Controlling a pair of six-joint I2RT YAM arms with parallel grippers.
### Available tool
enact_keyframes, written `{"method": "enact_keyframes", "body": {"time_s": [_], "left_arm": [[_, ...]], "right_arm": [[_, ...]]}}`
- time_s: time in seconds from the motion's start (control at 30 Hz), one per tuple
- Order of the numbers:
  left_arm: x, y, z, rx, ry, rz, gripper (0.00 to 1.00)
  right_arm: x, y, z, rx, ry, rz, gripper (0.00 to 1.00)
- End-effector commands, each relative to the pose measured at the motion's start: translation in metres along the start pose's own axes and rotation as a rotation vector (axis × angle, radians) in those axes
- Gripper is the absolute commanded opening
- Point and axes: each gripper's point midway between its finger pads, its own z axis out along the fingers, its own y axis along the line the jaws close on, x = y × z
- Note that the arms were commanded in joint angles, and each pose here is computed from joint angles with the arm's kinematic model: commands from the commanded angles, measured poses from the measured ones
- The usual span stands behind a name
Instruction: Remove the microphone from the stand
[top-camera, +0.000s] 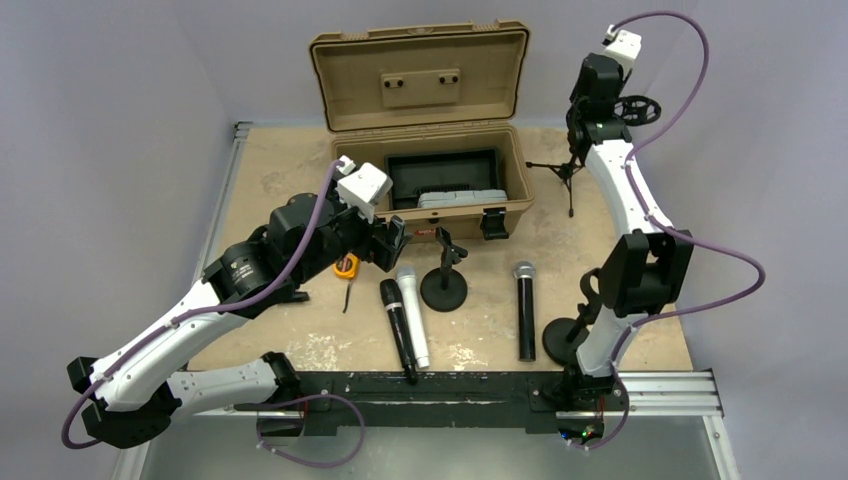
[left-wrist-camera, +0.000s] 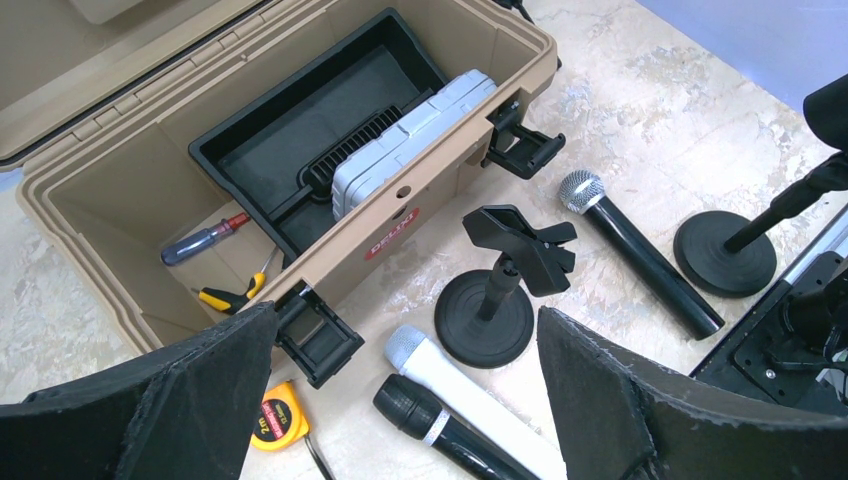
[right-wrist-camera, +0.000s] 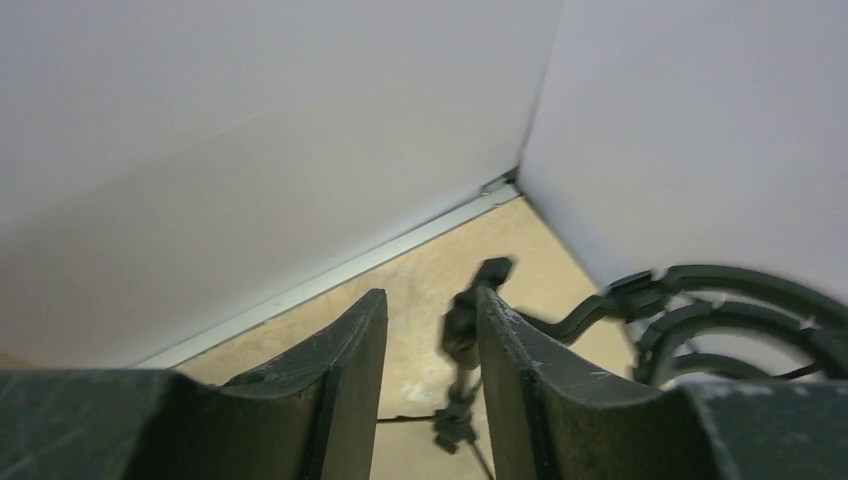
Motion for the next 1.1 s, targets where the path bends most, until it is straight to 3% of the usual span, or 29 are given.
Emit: {"method": "enact_keyframes", "body": {"time_s": [0.0, 0.57, 1.07], "left_arm": [[-0.012, -0.003, -0.002, 0.014, -0.036, -0.025, 0.98], [-0.011, -0.003, -0.001, 0.014, -0.029, -0.025, 0.98], [-0.011, -0.004, 0.0, 0.015, -0.028, -0.024, 0.98]], "right_arm": [[0.122, 0.011, 0.0, -0.061, 0.292, -0.112, 0.37], [0.159, 0.001, -0.008, -0.053, 0.356, -0.138, 0.33], [0.221, -0.009, -0.019, -0.061, 0.447, -0.163, 0.33]]}}
